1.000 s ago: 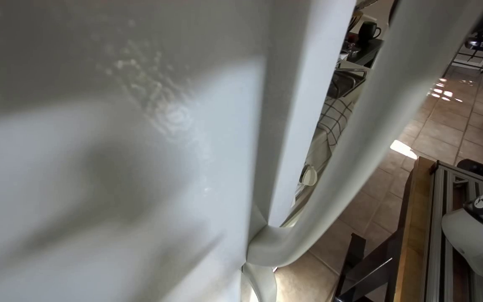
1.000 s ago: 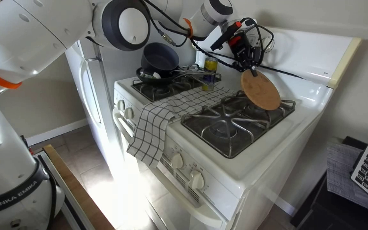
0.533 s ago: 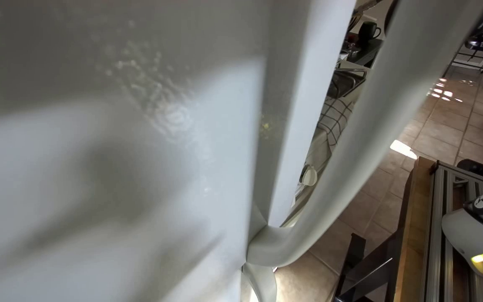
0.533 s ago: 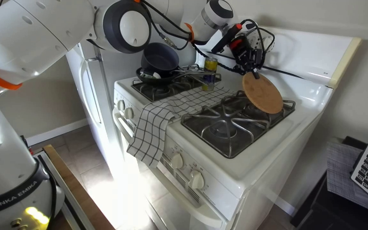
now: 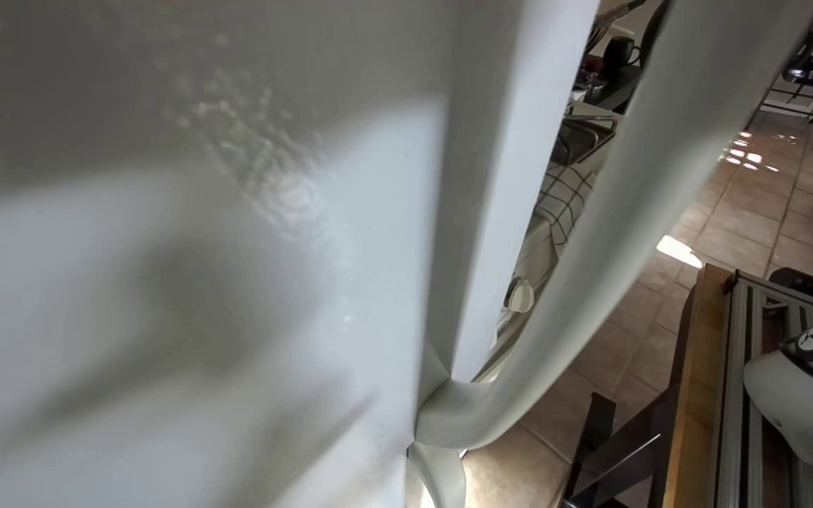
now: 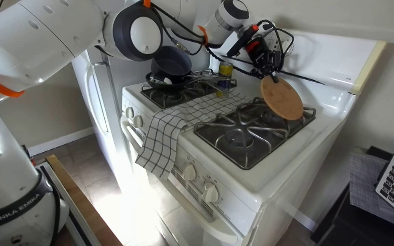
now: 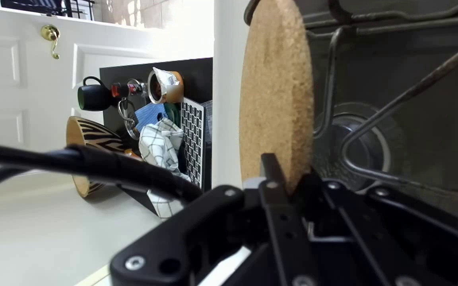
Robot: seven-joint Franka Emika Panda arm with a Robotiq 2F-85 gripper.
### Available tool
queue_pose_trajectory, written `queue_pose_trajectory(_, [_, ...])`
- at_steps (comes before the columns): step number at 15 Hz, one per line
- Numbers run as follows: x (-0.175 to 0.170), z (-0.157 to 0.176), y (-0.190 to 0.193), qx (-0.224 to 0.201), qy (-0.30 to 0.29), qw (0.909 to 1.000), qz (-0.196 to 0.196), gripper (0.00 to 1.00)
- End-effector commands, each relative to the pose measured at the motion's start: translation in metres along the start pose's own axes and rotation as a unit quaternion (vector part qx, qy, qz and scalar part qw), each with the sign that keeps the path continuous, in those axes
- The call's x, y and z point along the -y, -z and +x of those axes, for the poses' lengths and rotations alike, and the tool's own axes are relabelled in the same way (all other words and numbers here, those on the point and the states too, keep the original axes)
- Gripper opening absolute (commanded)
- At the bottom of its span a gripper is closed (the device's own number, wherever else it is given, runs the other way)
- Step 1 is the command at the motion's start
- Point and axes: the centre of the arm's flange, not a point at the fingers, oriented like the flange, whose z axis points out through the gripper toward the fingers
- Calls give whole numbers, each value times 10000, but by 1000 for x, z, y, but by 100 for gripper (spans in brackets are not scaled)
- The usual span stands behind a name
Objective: Lift the chopping board and put it on the right front plate on the stove
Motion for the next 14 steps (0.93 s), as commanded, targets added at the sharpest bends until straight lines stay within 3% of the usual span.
queue_pose_trajectory(1, [7,32,11,-41,19,10000,27,40])
queue_pose_trajectory(5, [2,30,17,-210,-85,9996,172,69])
queue_pose_trajectory(9, [-25,30,46,-647,-393,9969,217,99])
queue_pose_trajectory(11, [-40,27,61,-901,-631,9935,300,100])
queue_pose_trajectory(14, [-69,11,84,-1293,-1050,9818,917,100])
